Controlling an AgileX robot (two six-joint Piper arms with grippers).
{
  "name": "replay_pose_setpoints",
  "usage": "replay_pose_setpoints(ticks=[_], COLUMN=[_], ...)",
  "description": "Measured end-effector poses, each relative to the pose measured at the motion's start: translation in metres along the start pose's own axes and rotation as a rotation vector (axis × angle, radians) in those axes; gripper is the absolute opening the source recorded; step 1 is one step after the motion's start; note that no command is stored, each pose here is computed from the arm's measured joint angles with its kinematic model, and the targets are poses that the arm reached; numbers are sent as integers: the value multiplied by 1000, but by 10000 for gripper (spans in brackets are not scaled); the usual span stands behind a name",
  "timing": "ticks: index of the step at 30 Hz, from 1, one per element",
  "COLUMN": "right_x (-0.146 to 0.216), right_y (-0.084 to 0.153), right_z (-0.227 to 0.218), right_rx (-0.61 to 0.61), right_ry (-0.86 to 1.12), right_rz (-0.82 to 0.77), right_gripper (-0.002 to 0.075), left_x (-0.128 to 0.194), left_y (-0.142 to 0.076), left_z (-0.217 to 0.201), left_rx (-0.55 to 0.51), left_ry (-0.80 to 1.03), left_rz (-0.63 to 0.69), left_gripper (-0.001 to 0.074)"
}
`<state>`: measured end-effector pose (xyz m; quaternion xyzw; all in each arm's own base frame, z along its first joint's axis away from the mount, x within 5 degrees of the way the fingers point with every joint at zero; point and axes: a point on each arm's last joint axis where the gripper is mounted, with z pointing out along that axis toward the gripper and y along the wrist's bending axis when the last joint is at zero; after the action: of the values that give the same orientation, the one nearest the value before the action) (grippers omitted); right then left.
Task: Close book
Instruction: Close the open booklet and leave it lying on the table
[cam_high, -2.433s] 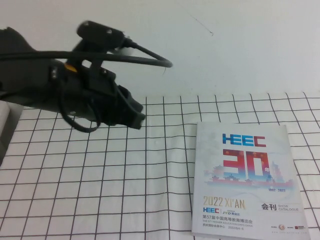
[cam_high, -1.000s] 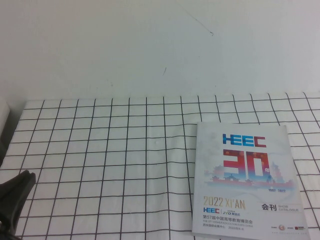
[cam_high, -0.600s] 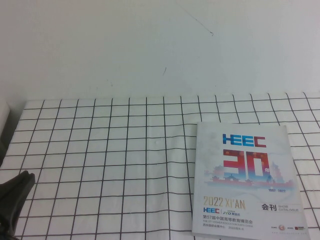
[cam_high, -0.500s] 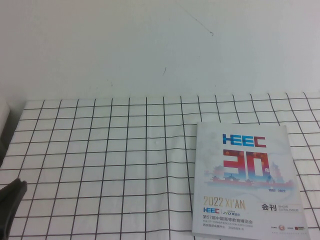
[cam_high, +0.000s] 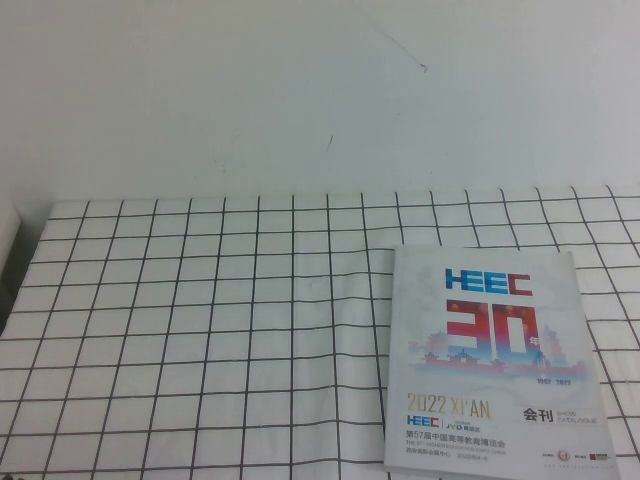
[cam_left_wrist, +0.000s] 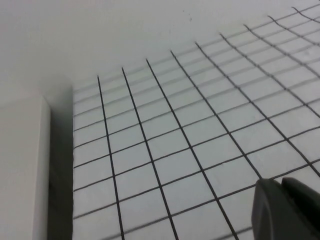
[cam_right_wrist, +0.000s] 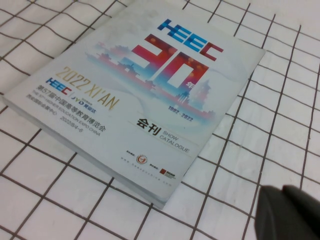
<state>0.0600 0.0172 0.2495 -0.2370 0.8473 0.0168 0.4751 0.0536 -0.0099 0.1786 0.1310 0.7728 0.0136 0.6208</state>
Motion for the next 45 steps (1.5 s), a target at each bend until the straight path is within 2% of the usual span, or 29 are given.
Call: replay_pose_setpoints(ticks=[10, 17, 21, 29, 36, 45], right_x=[0, 0, 0, 0, 0, 0], right_y=[0, 0, 0, 0, 0, 0], right_z=[0, 0, 0, 0, 0, 0], right_rx=[0, 0, 0, 0, 0, 0], right_ry=[0, 0, 0, 0, 0, 0], right_rz=[0, 0, 0, 0, 0, 1], right_gripper=[-3, -3, -3, -3, -3, -3], left_x=[3, 4, 4, 4, 4, 4], left_y=[0, 2, 2, 3, 3, 3], left_z=[0, -1, -1, -1, -1, -1], left_rx=[-7, -37, -44, -50, -48, -48], left_ry=[38, 42, 45, 45, 50, 53], left_rz=[-65, -339, -400, -386, -258, -228], left_gripper=[-4, -4, -4, -4, -4, -4])
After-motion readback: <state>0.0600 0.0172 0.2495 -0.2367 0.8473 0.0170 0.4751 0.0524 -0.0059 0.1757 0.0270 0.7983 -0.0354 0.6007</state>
